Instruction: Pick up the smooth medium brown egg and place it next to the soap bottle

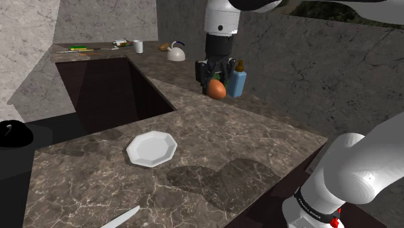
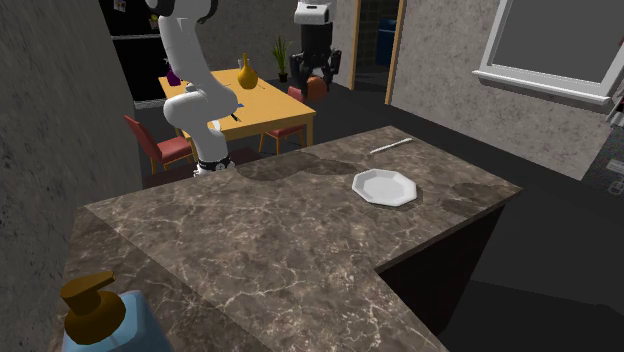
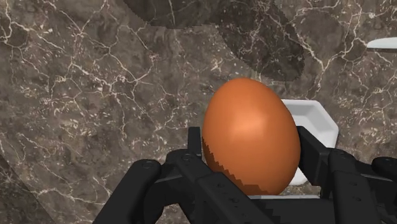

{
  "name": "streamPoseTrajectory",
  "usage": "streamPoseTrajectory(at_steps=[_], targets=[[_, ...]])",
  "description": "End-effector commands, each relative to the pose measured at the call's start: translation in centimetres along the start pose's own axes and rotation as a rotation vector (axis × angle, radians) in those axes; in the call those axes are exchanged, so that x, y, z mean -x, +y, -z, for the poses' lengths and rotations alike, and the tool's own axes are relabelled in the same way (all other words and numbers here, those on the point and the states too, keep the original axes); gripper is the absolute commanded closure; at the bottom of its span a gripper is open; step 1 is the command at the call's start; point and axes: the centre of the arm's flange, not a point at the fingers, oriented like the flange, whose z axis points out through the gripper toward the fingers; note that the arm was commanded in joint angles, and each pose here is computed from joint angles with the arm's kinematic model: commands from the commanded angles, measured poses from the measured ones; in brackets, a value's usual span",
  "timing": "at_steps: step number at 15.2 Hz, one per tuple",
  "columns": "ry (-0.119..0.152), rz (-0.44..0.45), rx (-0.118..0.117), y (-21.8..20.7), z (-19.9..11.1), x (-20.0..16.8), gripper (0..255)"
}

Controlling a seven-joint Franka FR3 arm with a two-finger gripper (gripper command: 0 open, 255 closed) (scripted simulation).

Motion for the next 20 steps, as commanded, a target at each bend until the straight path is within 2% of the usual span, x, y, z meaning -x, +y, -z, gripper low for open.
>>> streamPoseTrajectory(at_steps=[1,7,20], targets=[[0.0,0.0,0.0,0.0,1.0,0.0,255],[0.0,0.0,0.0,0.0,4.2,0.2,255],[0.0,0.0,0.0,16.6,4.7,-3.8,255]])
